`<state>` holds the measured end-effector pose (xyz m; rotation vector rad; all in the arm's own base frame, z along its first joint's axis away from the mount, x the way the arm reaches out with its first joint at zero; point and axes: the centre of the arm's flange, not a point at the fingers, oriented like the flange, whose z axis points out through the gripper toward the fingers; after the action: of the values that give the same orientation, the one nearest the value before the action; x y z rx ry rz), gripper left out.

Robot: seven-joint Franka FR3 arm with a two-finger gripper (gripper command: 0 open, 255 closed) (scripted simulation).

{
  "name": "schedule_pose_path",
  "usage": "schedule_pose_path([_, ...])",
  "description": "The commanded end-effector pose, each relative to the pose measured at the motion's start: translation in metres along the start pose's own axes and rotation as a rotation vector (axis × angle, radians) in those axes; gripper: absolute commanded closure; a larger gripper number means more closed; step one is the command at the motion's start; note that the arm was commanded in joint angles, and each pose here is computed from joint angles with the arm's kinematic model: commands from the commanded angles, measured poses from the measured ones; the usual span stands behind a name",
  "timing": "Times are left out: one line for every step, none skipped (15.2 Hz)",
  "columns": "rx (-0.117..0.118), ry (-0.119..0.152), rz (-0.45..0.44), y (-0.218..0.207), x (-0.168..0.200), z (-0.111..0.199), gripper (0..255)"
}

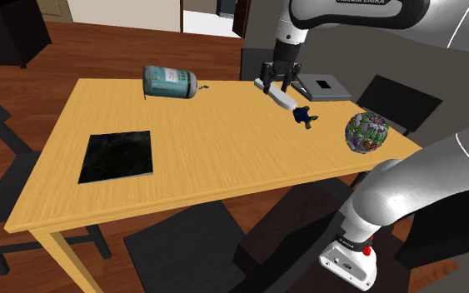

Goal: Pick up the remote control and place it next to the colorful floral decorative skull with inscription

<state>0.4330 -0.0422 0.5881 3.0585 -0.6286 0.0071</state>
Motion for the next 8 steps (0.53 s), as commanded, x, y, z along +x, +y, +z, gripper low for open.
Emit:
schedule_pose_path([0.000, 0.000, -0.001, 0.025, -0.012, 0.001, 255])
schedule_pose_path([0.000, 0.000, -0.001, 0.037, -0.019, 0.001, 255])
schedule_pose_path([0.000, 0.000, -0.001, 0.048, -0.025, 0.001, 255])
schedule_pose_path([0.000, 0.000, -0.001, 0.059, -0.032, 0.001, 255])
schedule_pose_path([0.000, 0.000, -0.001, 0.071, -0.039, 0.001, 255])
schedule_pose_path([0.000, 0.000, -0.001, 0.082, -0.045, 0.001, 255])
schedule_pose_path([0.000, 0.000, -0.001, 0.094, -0.052, 0.001, 255])
schedule_pose_path([0.000, 0.000, -0.001, 0.105, -0.058, 0.001, 255])
